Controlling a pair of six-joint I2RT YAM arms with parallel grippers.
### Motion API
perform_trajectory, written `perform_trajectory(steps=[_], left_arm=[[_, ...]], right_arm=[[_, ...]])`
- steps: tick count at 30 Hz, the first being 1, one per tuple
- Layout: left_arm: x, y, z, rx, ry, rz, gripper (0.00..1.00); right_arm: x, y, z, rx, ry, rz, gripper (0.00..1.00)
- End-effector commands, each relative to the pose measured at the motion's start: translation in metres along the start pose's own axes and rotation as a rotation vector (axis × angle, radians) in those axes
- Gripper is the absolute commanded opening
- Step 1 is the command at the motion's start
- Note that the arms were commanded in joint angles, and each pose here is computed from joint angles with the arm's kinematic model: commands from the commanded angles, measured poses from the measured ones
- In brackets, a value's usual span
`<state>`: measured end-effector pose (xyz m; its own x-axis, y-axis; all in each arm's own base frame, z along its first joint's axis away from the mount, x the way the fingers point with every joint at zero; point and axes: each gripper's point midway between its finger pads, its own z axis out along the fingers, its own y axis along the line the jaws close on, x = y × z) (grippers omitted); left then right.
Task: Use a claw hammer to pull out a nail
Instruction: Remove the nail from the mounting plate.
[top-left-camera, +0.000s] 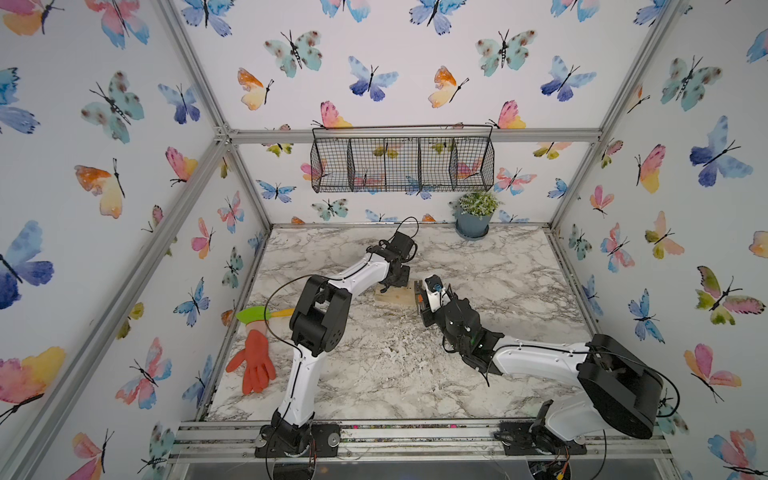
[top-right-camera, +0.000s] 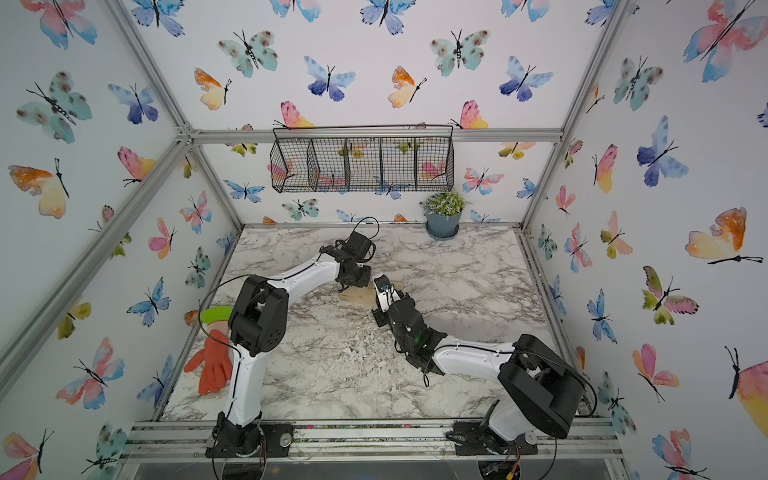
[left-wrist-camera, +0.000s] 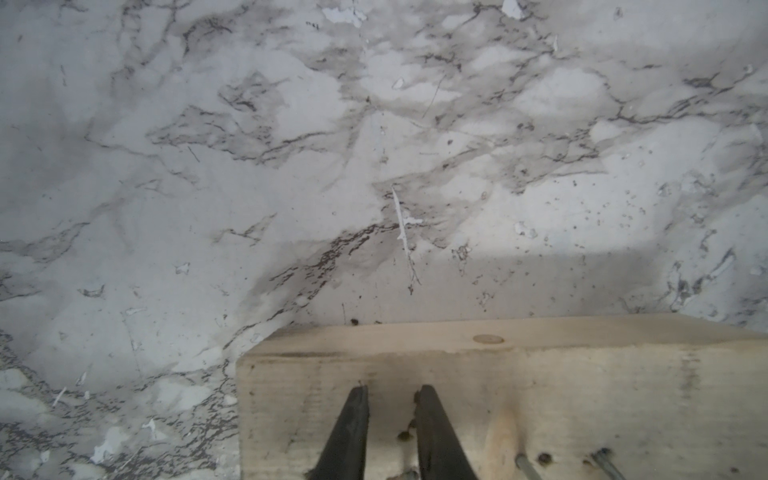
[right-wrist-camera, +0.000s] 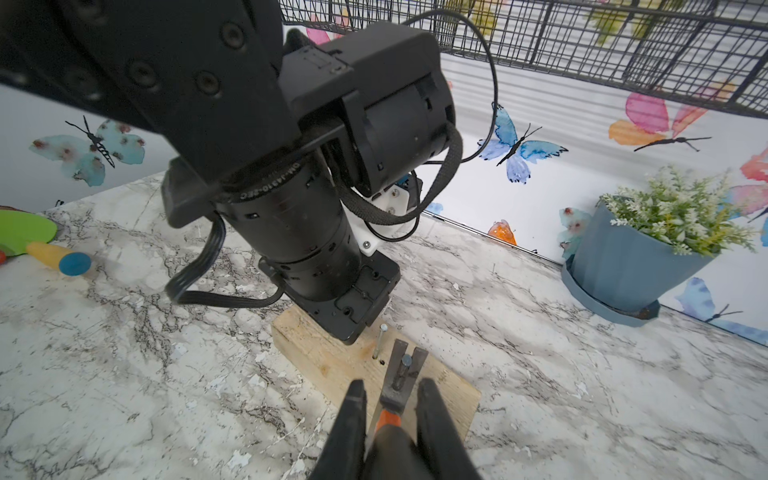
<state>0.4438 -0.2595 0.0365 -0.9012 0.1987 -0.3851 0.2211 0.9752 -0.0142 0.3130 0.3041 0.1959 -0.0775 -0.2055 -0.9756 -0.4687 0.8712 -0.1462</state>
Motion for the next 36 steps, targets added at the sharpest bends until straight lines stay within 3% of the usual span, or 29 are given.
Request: perform_trajectory(steps=[1, 19, 26, 36], left_arm=[[0.184, 0.036, 0.09, -0.097, 0.583, 0.038, 0.22], [0.186, 0.042, 0.092, -0.119, 0.585, 0.041, 0.22], [0.181, 0.044, 0.09, -0.126, 0.566, 0.038, 0.22], [0.122, 0.031, 0.053, -0.087, 0.384, -0.001, 0.3]], right_arm=[[-0.057, -0.011, -0.016, 0.043, -0.205, 0.021, 0.03], [-0.069, -0.016, -0.049, 0.044, -0.306, 0.053, 0.03], [-0.067, -0.031, -0.054, 0.103, -0.263, 0.101, 0.03], [-0.059, -0.047, -0.063, 0.109, -0.092, 0.189, 0.03]])
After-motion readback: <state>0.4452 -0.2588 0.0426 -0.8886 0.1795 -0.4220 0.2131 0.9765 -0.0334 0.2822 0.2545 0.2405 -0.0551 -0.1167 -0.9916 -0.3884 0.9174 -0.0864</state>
